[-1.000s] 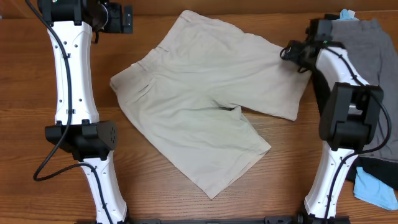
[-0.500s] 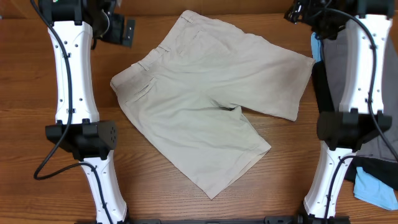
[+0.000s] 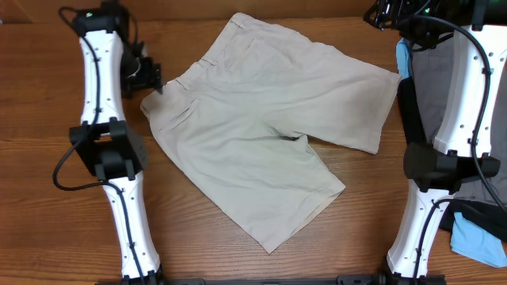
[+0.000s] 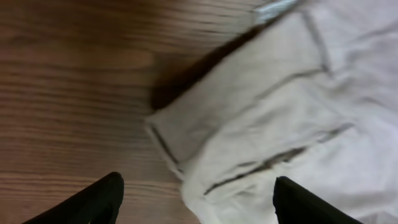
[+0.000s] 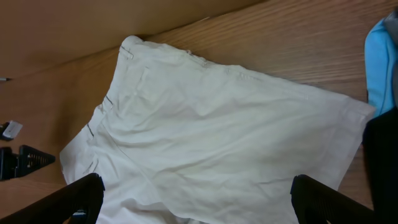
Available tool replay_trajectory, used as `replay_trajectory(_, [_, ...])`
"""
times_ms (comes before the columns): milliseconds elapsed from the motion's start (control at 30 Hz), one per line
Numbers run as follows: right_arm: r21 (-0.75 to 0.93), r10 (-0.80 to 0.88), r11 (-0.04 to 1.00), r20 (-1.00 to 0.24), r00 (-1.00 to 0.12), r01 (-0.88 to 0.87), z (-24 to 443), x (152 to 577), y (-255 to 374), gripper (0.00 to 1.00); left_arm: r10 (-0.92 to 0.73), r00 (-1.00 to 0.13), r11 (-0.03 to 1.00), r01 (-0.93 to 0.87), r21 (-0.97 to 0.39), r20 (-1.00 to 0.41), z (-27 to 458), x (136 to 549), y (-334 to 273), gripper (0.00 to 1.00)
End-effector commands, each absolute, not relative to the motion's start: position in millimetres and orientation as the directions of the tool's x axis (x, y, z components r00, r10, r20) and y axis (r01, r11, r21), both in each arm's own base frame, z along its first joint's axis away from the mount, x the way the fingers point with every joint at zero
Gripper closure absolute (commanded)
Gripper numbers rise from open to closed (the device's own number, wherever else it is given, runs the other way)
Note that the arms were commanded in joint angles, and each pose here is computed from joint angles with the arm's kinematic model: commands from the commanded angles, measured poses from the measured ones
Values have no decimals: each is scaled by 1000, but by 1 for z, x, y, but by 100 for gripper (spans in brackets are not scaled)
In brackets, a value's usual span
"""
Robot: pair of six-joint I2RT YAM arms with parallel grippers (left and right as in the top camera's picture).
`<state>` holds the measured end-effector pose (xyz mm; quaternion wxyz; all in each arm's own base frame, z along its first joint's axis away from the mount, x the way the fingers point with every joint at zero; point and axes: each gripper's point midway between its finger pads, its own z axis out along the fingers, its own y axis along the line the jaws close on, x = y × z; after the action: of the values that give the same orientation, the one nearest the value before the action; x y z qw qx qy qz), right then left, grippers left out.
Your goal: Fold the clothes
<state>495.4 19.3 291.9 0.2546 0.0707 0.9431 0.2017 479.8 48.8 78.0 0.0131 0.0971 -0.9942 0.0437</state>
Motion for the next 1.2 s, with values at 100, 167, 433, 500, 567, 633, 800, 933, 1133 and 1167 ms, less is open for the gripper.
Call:
replay_trajectory(100, [386, 222, 922, -480, -849, 22, 298, 494, 14, 0, -301, -953, 953, -302, -26, 19, 79, 481, 65, 25])
replay_trajectory(167, [386, 222, 922, -479, -849, 23, 298, 494, 14, 0, -301, -953, 954, -301, -7, 24, 79, 479, 67, 27])
replay_trajectory(433, [378, 222, 925, -480, -848, 28, 297, 494, 13, 0, -252, -967, 967, -253, -28, 39, 82, 477, 42, 31])
replay_trajectory(500, [368, 223, 929, -482, -847, 35, 297, 495, 11, 0, -219, -975, 975, -220, -14, 45, 88, 471, 28, 31])
replay_trajectory(567, [368, 222, 929, -482, -847, 35, 297, 495, 10, 0, -200, -979, 980, -199, 22, 46, 96, 464, 22, 30])
replay_trajectory(633, [366, 223, 930, -482, -847, 36, 297, 495, 10, 0, -192, -981, 979, -189, 81, 38, 106, 457, 21, 29])
replay_trajectory(800, [365, 223, 930, -482, -847, 37, 296, 495, 10, 0, -207, -978, 965, -204, 165, 7, 139, 433, 28, 27])
replay_trajectory(933, [366, 223, 930, -482, -847, 37, 296, 495, 10, 0, -233, -972, 958, -231, 170, -8, 156, 414, 30, 27])
replay_trajectory(1133, [365, 223, 930, -482, -847, 37, 296, 495, 10, 0, -262, -963, 953, -268, 140, -62, 158, 394, 25, 28])
replay_trajectory(1167, [366, 223, 930, -482, -847, 37, 296, 495, 10, 0, -265, -961, 952, -274, 134, -79, 157, 392, 24, 27])
